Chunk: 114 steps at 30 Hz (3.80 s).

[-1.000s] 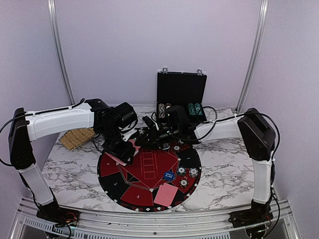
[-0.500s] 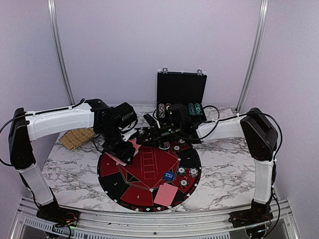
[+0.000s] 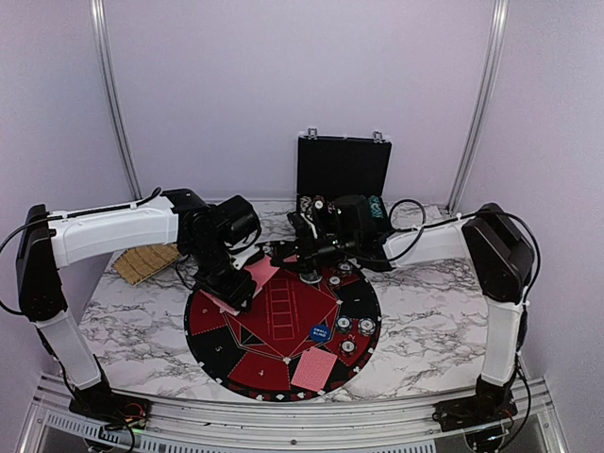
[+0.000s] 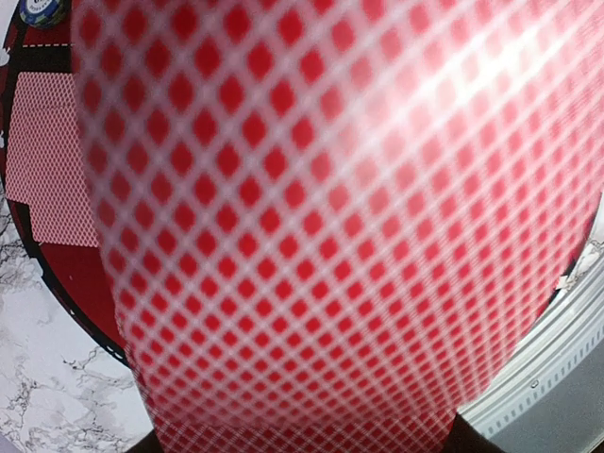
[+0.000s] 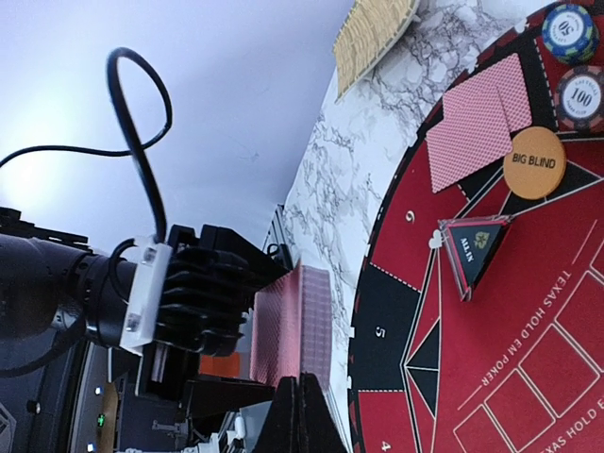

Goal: Distribute texas hold em gaming equipment
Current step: Pick up the poker card from the face-down deck piles, then flop the poker card in the community card area, then pick up the poker card from the face-down deck piles.

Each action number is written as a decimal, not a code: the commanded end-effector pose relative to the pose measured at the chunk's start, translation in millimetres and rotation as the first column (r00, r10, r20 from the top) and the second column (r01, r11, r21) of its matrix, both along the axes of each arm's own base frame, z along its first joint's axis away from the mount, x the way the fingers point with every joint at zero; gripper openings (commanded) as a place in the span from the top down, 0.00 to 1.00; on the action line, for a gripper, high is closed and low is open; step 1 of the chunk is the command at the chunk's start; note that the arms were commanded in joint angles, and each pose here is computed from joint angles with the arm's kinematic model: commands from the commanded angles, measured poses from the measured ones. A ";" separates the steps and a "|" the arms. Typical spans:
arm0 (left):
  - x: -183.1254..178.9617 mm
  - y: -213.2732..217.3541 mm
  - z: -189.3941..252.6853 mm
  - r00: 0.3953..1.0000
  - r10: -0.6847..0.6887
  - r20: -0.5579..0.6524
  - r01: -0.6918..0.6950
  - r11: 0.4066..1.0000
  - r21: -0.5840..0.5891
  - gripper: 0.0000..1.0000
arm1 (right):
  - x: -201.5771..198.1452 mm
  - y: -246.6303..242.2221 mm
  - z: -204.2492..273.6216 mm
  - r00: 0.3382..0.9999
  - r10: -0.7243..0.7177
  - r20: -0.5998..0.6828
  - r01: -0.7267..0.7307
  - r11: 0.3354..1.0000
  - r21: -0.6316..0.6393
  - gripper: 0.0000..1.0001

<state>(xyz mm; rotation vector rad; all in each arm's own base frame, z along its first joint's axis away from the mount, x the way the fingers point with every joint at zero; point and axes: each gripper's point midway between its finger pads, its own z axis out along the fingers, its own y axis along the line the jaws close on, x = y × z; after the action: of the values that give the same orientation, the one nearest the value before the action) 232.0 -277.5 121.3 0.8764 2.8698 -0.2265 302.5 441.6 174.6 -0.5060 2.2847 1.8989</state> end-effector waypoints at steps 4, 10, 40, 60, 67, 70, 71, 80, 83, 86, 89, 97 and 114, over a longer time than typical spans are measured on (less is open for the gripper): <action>-0.6 4.9 8.0 0.999 0.010 0.031 -0.009 1.000 -0.012 0.59 | 12.1 -20.0 43.5 0.997 -0.047 0.067 0.042 0.996 0.077 1.00; 1.8 10.1 5.9 0.999 0.032 0.029 -0.032 0.999 -0.017 0.59 | 27.4 -42.7 38.2 0.988 -0.130 0.088 0.128 0.991 0.033 1.00; 27.3 45.2 -1.9 0.990 0.139 0.033 -0.139 0.990 0.003 0.59 | 23.7 -98.3 -32.9 0.701 -0.142 0.699 0.686 0.402 -0.606 1.00; 22.9 52.2 -2.8 0.987 0.159 0.031 -0.158 0.987 -0.008 0.59 | 52.5 -37.2 -63.9 0.667 0.003 0.745 0.705 0.321 -0.632 1.00; 20.5 53.6 -2.9 0.987 0.156 0.026 -0.156 0.988 -0.011 0.59 | 55.0 -7.2 -72.9 0.693 -0.013 0.721 0.664 0.402 -0.630 0.87; 20.9 53.5 -3.3 0.987 0.157 0.027 -0.157 0.988 -0.011 0.59 | 51.9 8.7 -73.6 0.718 -0.029 0.696 0.625 0.467 -0.625 0.77; 20.8 53.6 -3.5 0.987 0.157 0.026 -0.157 0.988 -0.011 0.59 | 51.5 13.4 -72.7 0.728 -0.040 0.684 0.610 0.493 -0.620 0.73; 18.0 52.2 -2.7 0.989 0.150 0.018 -0.149 0.989 -0.021 0.59 | 49.1 17.3 -52.9 0.812 -0.131 0.569 0.483 0.698 -0.528 0.58; 17.1 49.2 -1.0 0.990 0.140 0.011 -0.139 0.990 -0.033 0.59 | 46.2 13.1 -43.4 0.848 -0.138 0.512 0.413 0.776 -0.476 0.51; 15.2 44.7 0.1 0.992 0.127 0.003 -0.127 0.991 -0.043 0.59 | 40.3 10.3 -36.3 0.886 -0.138 0.443 0.339 0.845 -0.414 0.45; 11.3 36.9 0.7 0.995 0.097 0.002 -0.097 0.994 -0.049 0.59 | 29.5 12.0 -28.1 0.918 -0.115 0.380 0.256 0.903 -0.346 0.40; 0.9 13.1 5.2 1.000 0.015 0.013 -0.015 0.998 -0.059 0.59 | 7.0 20.5 -18.3 0.970 -0.015 0.244 0.072 0.972 -0.225 0.30; -5.2 -4.6 11.3 0.999 -0.027 0.018 0.028 0.997 -0.067 0.59 | -33.8 38.6 -20.6 0.986 0.135 0.101 -0.128 0.988 -0.082 0.27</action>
<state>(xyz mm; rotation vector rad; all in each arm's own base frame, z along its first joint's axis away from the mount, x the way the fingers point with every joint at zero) 225.9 -273.5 124.9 0.8795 2.8401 -0.2930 277.7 469.6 151.1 -0.7152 2.3452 1.7226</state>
